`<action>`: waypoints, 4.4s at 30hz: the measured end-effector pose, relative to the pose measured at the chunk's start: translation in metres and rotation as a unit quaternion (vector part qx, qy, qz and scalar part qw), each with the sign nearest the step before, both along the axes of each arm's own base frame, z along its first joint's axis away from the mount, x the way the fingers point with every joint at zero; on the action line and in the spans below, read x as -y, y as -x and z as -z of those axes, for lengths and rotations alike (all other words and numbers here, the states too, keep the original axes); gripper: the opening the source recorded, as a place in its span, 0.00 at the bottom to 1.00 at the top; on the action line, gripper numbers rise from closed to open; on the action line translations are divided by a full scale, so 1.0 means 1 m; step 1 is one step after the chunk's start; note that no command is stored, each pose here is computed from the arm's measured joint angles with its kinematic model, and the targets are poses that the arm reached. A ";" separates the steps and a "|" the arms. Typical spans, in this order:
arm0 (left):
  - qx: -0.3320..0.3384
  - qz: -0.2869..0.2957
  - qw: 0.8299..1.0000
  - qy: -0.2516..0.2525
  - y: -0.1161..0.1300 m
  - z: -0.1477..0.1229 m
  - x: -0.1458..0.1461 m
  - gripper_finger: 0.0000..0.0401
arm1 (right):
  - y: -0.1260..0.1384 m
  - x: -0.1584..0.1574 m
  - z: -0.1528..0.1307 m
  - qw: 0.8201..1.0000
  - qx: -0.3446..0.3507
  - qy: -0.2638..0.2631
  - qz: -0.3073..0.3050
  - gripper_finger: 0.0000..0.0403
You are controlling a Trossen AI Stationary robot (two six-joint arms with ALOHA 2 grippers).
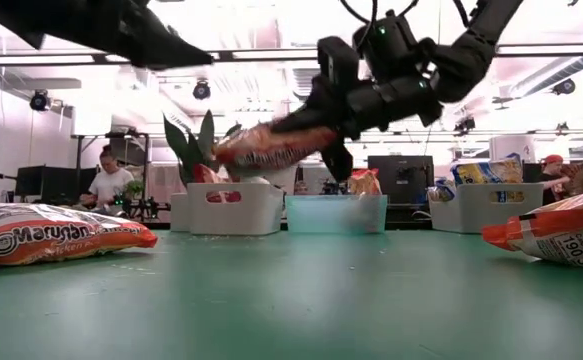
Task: Sort Maruchan noodles
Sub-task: Put the red noodle pack into the white bin, then put the orange noodle pack into the green bin
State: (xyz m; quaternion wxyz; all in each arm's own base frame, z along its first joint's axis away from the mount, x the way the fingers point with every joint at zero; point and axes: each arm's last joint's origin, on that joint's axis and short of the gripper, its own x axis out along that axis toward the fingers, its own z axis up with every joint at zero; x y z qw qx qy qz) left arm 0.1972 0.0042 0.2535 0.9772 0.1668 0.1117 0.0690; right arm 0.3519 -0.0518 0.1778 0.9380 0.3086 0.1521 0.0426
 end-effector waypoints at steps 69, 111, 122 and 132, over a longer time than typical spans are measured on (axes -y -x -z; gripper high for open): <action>0.091 -0.099 0.989 -0.056 0.052 -0.018 -0.006 0.10 | -0.078 0.176 -0.069 0.791 -0.268 0.550 0.015 0.26; -0.042 -0.008 0.924 0.379 -0.006 0.030 0.010 0.10 | 0.028 0.003 -0.050 0.909 0.022 0.415 -0.027 0.11; -0.327 -0.098 0.795 0.501 -0.027 0.045 0.068 0.10 | 0.047 0.000 -0.081 0.879 0.068 0.472 -0.019 0.11; -0.409 -0.202 0.737 0.499 -0.056 0.039 0.101 0.10 | 0.088 -0.006 -0.136 0.816 0.158 0.556 0.017 0.11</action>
